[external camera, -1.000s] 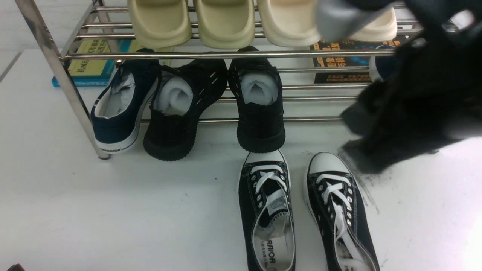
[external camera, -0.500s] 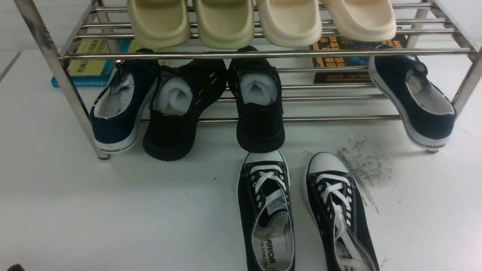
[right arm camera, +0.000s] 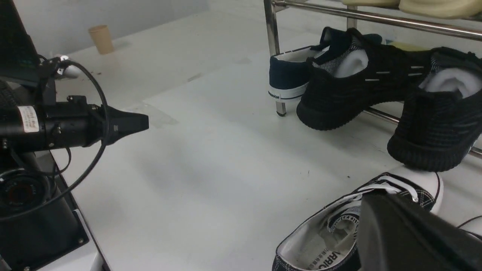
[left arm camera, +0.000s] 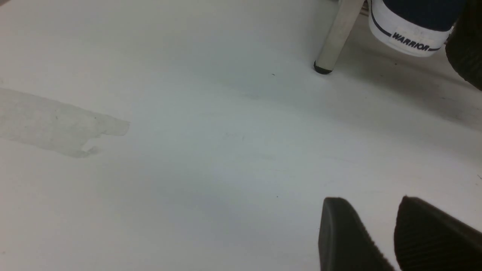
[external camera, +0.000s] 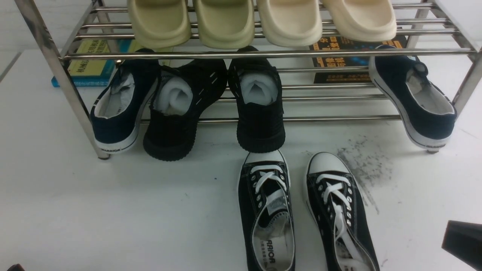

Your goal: Take the shoes off the shelf with your hand on the white table.

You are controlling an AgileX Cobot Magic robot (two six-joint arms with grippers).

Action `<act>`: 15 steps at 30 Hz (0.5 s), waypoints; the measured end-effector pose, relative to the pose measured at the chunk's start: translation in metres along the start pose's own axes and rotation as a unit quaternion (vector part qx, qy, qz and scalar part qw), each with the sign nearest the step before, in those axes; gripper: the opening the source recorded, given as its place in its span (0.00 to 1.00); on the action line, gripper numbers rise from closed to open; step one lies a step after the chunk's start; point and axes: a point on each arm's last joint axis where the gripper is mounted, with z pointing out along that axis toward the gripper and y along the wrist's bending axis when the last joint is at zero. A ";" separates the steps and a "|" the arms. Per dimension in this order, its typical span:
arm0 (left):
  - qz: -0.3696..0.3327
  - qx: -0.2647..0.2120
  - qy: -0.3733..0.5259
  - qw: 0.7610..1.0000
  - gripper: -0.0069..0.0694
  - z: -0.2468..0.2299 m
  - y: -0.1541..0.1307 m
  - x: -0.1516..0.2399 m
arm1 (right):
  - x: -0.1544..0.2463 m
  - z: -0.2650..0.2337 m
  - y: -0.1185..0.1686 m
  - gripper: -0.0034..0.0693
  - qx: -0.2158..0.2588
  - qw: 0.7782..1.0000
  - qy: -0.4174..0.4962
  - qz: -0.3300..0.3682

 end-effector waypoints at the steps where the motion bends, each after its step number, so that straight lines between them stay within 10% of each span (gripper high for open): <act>1: 0.000 0.000 0.000 1.000 0.41 0.000 0.000 0.000 | 0.000 0.000 0.000 0.04 0.000 1.000 -0.001 -0.003; 15: 0.000 0.000 0.000 1.000 0.41 0.000 0.000 0.000 | -0.001 0.000 -0.001 0.05 0.006 0.999 -0.008 -0.032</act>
